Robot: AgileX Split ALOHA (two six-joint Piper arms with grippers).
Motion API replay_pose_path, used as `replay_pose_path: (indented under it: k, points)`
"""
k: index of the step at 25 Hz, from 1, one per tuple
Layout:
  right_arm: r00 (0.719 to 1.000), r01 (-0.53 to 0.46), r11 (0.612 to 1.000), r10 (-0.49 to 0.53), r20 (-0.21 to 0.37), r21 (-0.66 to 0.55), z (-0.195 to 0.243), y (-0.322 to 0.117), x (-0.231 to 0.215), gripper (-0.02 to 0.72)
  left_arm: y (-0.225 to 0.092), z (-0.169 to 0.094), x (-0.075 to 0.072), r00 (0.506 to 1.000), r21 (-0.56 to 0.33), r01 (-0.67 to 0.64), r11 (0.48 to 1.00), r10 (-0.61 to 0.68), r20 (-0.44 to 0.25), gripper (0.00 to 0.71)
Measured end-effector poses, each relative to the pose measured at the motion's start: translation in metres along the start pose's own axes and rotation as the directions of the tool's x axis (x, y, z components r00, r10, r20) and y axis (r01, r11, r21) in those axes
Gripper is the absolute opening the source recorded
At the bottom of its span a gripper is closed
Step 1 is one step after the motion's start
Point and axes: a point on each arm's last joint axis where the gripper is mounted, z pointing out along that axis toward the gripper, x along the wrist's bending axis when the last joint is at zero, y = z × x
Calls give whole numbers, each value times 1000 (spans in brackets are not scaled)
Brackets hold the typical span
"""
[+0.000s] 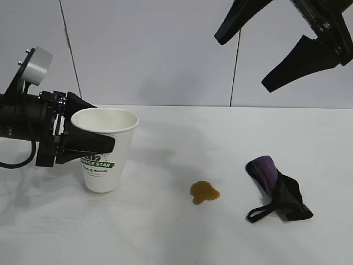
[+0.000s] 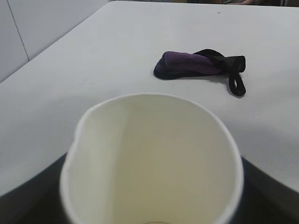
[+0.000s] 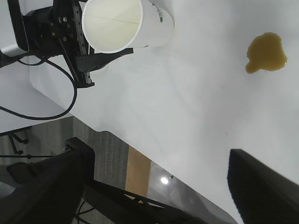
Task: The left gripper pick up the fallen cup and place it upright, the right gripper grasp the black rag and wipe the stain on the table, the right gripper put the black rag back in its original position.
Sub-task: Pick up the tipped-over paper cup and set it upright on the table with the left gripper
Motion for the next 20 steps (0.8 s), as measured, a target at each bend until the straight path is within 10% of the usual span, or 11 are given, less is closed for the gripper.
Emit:
replay_pose_path:
  k: [20]
  points:
    - [1000, -1, 1000, 1, -3, -1, 0, 0, 0, 577, -8, 0, 3, 997, 85, 65, 994, -62, -43, 686]
